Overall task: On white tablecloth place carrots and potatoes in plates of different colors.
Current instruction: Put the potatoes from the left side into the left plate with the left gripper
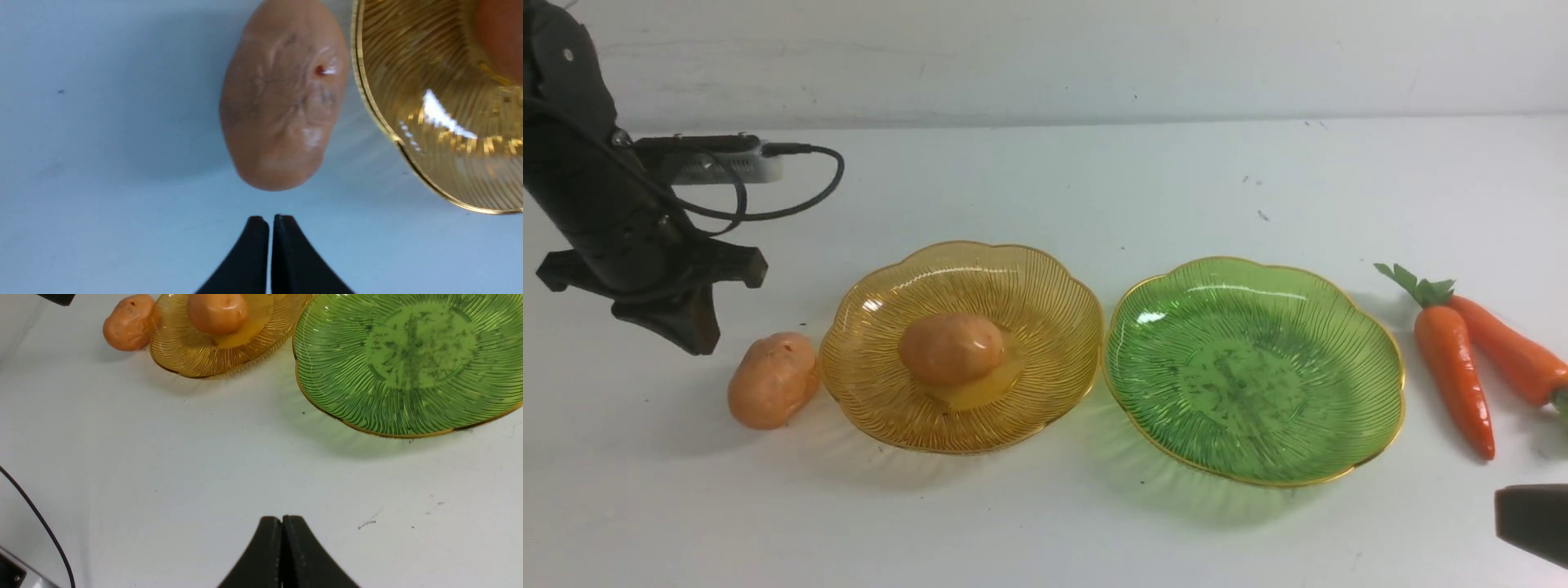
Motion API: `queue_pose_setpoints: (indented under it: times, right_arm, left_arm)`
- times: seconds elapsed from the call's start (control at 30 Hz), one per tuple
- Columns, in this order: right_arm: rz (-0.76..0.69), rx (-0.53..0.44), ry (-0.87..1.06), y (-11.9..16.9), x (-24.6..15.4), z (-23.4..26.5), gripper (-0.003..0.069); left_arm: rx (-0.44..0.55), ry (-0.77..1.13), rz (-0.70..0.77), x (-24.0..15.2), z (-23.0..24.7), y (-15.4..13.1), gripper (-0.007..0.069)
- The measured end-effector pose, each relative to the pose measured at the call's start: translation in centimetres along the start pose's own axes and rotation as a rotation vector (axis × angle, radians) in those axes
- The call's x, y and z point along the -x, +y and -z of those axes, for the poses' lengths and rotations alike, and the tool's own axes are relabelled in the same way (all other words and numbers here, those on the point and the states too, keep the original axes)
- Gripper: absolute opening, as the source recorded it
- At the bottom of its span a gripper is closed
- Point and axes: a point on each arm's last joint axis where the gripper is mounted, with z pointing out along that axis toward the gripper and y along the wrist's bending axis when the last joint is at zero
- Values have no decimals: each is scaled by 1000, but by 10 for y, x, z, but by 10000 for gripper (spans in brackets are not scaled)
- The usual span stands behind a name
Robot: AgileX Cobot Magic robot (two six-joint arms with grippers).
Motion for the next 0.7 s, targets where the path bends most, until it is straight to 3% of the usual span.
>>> queue_pose_setpoints:
  times: [0.07,0.2,0.3,0.33,0.43,0.53,0.63,0.7]
  right_arm:
    - [1,0,0,0,0,0,-15]
    - [1,0,0,0,0,0,-15]
    - [1,0,0,0,0,0,-15]
    - [1,0,0,0,0,0,-15]
    - [1,3,6,0,-1,0,-15]
    - [1,6,14,1,-1,0,-15]
    - [1,8,18,1,-2,0,-15]
    - [1,9,20,1,-2,0,-15]
  left_arm:
    - [-49,-7,-40,0,0,-4,11]
    - [-58,-59,-103,6,-1,-10,89]
    - [-40,-88,-138,13,-11,-14,271]
    - [-38,-87,-139,13,-12,-14,295]
    - [11,-53,-179,18,-31,-14,477]
    - [44,7,-202,21,-55,-11,606]
    - [53,54,-206,23,-75,-8,643]
    - [55,79,-205,23,-83,-7,576]
